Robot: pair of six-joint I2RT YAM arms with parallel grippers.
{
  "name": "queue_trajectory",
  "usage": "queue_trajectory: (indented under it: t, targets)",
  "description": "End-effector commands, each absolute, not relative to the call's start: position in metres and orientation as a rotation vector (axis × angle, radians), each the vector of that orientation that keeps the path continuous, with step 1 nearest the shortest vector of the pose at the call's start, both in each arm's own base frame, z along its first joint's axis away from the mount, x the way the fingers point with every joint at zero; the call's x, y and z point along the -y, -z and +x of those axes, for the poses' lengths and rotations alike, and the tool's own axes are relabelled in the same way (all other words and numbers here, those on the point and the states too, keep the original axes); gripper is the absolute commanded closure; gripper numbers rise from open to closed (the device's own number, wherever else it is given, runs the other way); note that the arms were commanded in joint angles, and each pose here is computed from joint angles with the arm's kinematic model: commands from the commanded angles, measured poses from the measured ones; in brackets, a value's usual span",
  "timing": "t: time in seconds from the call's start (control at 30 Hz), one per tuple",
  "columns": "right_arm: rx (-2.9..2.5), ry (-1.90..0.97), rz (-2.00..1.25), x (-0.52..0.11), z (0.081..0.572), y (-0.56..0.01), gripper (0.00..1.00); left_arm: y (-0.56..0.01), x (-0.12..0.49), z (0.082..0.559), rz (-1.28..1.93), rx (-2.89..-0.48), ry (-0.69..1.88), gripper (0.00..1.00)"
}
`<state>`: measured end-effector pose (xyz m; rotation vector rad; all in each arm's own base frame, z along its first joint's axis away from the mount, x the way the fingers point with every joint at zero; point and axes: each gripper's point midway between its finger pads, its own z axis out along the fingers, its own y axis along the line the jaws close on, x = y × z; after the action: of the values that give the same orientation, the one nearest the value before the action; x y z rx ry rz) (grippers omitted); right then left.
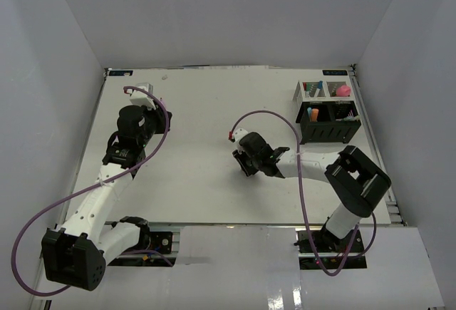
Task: Sort the stationery into containers
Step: Move the pen cap to the center of the board, then close the pen cap on the pen.
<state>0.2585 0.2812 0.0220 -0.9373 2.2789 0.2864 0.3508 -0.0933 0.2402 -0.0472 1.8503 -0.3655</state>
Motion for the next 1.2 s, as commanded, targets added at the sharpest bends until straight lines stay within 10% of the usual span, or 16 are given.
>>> queue_trajectory:
  t: [0.0,1.17]
  targets:
    - [-2.379,-0.208,-0.902,-0.252,0.238,-0.006,0.62,-0.254,0.096,0.349,-0.04,-1.805,0.395,0.87]
    - [-2.488,-0.093,-1.12,-0.265,0.248,-0.023,0.48,-0.25,0.102,0.349,-0.02,-1.823,0.426,0.83]
